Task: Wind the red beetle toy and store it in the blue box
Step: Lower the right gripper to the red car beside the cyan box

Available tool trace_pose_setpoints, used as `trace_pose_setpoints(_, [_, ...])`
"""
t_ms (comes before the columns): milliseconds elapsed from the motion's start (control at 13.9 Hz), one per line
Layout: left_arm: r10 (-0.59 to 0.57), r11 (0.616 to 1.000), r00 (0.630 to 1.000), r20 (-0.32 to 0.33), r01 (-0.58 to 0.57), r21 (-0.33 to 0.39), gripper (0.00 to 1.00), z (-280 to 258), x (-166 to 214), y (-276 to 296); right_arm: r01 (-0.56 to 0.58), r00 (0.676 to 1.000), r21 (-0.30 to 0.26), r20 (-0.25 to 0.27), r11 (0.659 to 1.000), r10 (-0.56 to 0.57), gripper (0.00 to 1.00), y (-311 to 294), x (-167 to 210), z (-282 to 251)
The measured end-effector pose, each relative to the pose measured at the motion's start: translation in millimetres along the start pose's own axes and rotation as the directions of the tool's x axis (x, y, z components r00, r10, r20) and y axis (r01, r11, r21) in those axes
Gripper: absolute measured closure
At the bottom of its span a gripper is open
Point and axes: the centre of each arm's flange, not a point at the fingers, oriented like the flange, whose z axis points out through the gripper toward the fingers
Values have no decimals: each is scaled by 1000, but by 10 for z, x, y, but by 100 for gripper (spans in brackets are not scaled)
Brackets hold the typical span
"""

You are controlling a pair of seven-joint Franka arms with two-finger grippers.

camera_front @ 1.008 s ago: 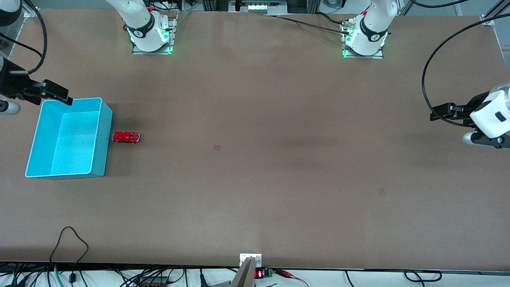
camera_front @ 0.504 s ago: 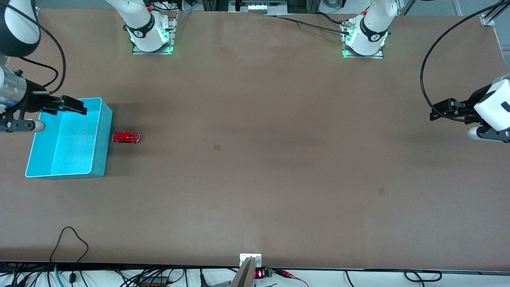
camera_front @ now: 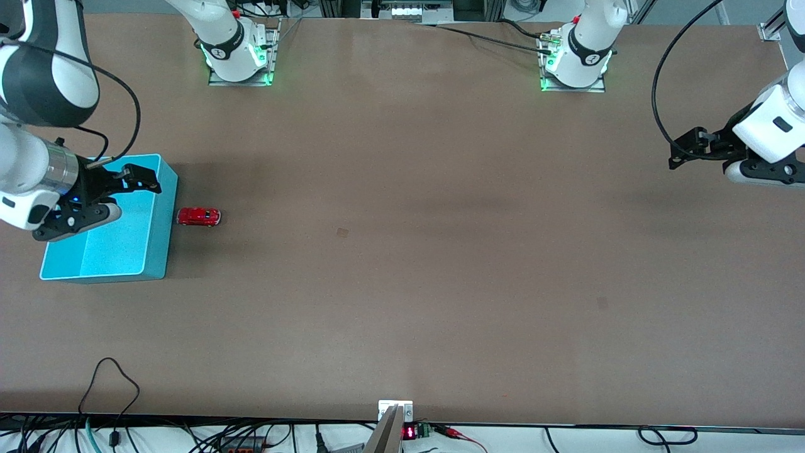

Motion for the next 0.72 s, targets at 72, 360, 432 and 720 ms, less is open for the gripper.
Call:
trace_pose_setpoints(72, [-1, 1000, 1000, 6, 1, -1, 0, 18, -9, -4, 60, 998, 4, 9, 998, -60, 0, 31, 53, 74])
trace_pose_setpoints(360, [5, 1000, 1000, 17, -5, -2, 0, 33, -17, 27, 330, 944, 7, 11, 944, -330, 0, 185, 173, 542])
trace_pose_setpoints(432, [5, 1000, 1000, 16, -5, -2, 0, 30, -16, 30, 409, 912, 12, 12, 912, -410, 0, 269, 135, 740])
trace_pose_setpoints(720, [7, 1000, 1000, 11, -7, -1, 0, -3, -15, 39, 705, 709, 3, 2, 709, -705, 0, 466, -91, 1528])
